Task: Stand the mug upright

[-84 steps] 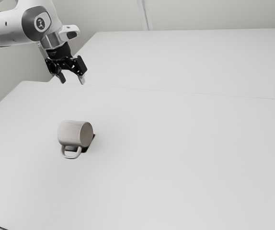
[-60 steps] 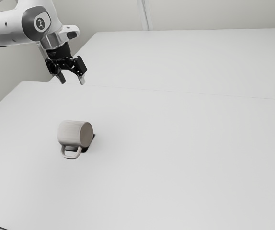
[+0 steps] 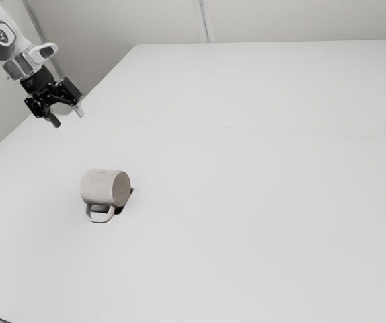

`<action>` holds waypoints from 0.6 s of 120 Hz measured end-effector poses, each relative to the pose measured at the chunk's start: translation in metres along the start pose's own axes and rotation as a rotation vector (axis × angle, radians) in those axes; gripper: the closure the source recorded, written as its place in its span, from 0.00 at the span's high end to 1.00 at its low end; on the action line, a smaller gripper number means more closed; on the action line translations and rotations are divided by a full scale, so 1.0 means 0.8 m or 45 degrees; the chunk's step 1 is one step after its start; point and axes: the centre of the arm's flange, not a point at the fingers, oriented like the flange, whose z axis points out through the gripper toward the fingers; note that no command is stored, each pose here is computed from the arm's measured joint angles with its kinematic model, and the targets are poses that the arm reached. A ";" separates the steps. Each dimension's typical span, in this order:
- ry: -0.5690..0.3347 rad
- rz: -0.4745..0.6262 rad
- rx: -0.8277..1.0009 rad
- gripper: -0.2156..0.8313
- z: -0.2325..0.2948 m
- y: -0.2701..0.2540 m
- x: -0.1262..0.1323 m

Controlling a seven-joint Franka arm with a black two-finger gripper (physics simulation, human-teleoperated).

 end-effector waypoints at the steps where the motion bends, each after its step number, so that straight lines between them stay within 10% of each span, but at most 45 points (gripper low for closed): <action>1: -0.001 -0.007 -0.016 0.79 0.001 -0.006 0.001; 34: -0.041 -0.143 -0.514 0.79 0.105 -0.192 0.015; 72: -0.072 -0.048 -0.893 0.79 0.234 -0.223 0.006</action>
